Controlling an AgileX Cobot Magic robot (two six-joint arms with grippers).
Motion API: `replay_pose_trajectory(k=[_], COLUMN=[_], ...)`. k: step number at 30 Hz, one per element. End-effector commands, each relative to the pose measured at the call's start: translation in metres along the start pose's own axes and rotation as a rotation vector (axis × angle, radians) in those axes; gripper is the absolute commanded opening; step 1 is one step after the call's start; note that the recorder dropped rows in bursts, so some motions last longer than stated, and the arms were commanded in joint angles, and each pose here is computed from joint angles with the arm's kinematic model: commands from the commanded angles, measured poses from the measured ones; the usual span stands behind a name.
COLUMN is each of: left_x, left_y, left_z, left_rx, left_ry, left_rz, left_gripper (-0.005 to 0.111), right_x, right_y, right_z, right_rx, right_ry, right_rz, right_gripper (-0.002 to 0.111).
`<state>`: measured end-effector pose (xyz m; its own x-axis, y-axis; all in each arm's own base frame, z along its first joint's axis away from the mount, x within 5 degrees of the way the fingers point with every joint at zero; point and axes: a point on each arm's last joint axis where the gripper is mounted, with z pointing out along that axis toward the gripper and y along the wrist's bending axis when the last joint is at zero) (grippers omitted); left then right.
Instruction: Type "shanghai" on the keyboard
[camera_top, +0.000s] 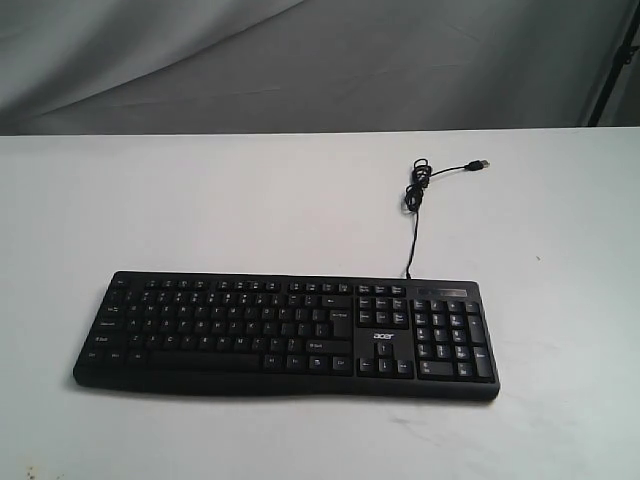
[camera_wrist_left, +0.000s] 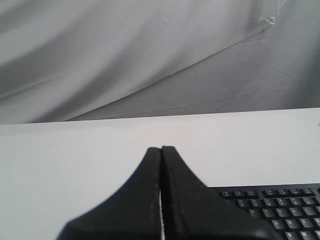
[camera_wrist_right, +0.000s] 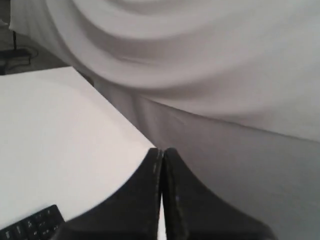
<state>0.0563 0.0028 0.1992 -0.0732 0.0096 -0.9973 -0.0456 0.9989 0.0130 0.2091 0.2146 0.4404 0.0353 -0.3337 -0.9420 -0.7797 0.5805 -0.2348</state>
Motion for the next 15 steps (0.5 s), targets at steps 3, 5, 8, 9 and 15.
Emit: replay_pose_trajectory(k=[3, 5, 8, 9, 15], left_x=[0.000, 0.000, 0.000, 0.000, 0.000], left_y=[0.000, 0.000, 0.000, 0.000, 0.000], left_z=[0.000, 0.000, 0.000, 0.000, 0.000], left_rx=[0.008, 0.008, 0.008, 0.008, 0.008], left_ry=[-0.006, -0.006, -0.006, -0.006, -0.006], left_rz=[-0.009, -0.009, -0.009, -0.009, -0.009], left_gripper=[0.000, 0.000, 0.000, 0.000, 0.000], right_x=[-0.035, -0.021, 0.015, 0.030, 0.115], right_y=[-0.023, -0.041, -0.054, -0.055, -0.024], right_z=[-0.071, -0.107, -0.137, -0.147, -0.199], right_rx=[0.146, 0.244, 0.406, 0.461, 0.723], right_ry=[-0.271, -0.237, -0.161, -0.141, -0.089], right_rz=[0.209, 0.319, 0.360, 0.372, 0.427], right_gripper=[0.000, 0.000, 0.000, 0.000, 0.000])
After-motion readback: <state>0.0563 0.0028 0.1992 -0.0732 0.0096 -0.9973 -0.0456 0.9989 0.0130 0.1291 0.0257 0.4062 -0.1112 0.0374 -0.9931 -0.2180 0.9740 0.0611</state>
